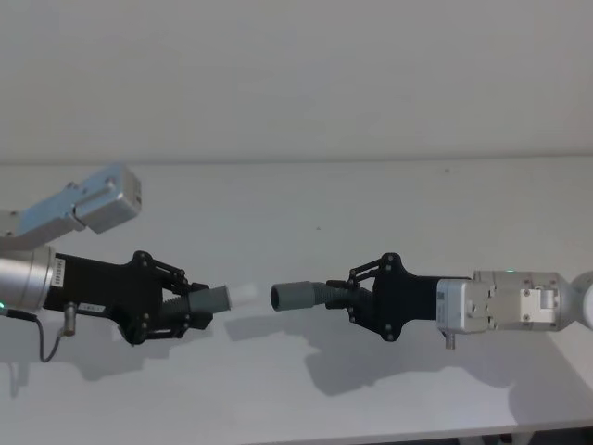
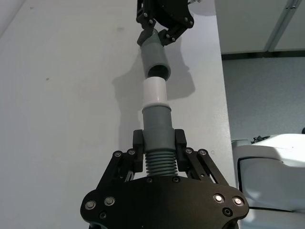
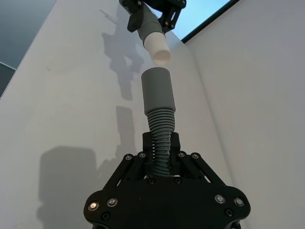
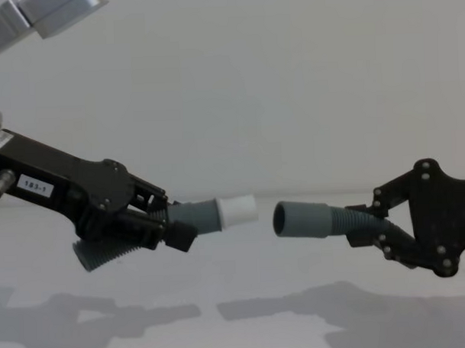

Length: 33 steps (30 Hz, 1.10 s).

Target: Use both hands to pick up one end of the pipe from the table, align the ends, and insert them.

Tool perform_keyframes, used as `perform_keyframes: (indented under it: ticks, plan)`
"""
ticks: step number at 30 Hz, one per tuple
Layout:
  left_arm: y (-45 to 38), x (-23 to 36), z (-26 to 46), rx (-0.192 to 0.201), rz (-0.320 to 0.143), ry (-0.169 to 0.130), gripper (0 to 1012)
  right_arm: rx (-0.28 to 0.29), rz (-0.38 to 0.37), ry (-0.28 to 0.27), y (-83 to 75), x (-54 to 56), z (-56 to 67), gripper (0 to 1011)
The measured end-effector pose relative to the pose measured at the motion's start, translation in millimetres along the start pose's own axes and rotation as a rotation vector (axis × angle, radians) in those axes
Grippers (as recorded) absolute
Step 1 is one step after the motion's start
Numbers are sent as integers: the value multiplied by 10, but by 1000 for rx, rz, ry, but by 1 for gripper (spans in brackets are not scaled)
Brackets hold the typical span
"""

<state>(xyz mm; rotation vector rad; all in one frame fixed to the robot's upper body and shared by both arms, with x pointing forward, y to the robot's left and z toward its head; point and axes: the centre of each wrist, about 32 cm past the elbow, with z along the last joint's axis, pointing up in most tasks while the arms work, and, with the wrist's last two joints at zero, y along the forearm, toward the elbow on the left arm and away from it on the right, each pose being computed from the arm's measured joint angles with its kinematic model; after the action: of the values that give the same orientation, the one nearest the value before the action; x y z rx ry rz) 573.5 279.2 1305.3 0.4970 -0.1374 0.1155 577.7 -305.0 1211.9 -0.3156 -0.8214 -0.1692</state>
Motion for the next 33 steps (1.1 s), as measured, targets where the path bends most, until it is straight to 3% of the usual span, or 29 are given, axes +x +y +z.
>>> perform_keyframes:
  ticks: [18, 33]
  plan:
    - [-120, 20, -27, -5, -32, 5, 346, -9, -8, -4, -2, -7, -17, 163]
    - [-164, 37, -64, -9, -37, 5, 346, -18, -4, -2, -20, 17, -32, 162]
